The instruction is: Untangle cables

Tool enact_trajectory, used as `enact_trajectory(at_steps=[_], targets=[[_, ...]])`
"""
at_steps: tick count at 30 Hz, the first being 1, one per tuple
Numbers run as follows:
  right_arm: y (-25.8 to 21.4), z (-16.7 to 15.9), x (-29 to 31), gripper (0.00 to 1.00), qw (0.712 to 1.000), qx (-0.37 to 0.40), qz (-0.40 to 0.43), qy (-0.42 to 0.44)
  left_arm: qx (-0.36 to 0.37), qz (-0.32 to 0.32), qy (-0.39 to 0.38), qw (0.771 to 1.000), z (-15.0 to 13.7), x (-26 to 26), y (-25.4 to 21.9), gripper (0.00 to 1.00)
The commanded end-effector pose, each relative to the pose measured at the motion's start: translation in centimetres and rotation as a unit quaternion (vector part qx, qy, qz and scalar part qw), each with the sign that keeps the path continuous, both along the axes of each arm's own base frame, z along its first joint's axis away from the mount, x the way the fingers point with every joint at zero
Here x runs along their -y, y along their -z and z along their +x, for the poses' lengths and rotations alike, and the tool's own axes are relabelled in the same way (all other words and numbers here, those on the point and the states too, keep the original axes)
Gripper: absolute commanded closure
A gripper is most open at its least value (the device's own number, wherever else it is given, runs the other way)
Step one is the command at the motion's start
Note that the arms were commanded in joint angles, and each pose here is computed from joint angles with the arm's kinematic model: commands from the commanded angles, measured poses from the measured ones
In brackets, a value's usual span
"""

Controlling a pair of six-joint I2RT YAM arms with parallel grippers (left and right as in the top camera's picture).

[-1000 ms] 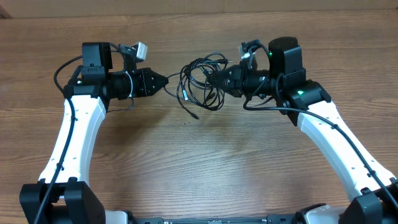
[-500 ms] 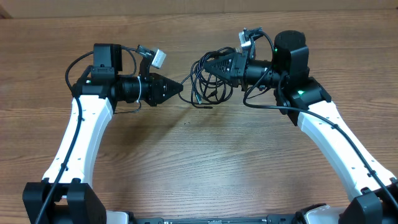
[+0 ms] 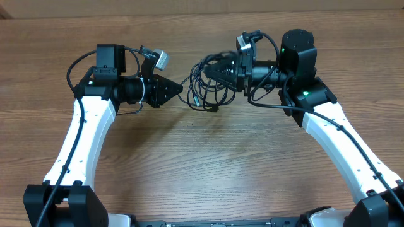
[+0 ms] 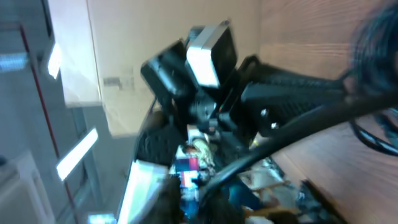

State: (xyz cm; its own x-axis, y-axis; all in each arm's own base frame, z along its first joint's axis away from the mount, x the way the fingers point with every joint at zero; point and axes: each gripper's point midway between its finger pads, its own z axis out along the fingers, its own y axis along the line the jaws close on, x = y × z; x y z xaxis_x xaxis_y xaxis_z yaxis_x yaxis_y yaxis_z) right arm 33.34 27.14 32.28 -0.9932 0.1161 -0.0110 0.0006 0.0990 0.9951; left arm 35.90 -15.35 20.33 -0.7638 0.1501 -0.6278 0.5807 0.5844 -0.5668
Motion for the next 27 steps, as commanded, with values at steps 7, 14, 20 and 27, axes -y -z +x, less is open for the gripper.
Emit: enact_trajectory(at_steps=[7, 14, 20, 27], targets=[[1.1, -1.1, 0.3, 0.08, 0.996, 0.075, -0.019, -0.037, 0.07, -0.168, 0.124, 0.975, -2.5, 3.3, -7.4, 0.95], [3.5, -0.5, 0.7, 0.0, 0.997, 0.053, -0.062, -0.007, 0.035, -0.209, 0.112, 0.971, -1.7, 3.5, -9.3, 0.96], [6.6, -0.1, 1.7, 0.0, 0.992, 0.014, -0.123, 0.028, 0.028, -0.218, 0.1, 0.97, -1.0, 3.5, -10.2, 0.96], [8.3, -0.3, 2.3, 0.0, 0.986, 0.011, -0.16, 0.035, 0.028, -0.192, 0.067, 0.979, 0.0, 3.2, -9.1, 0.96]])
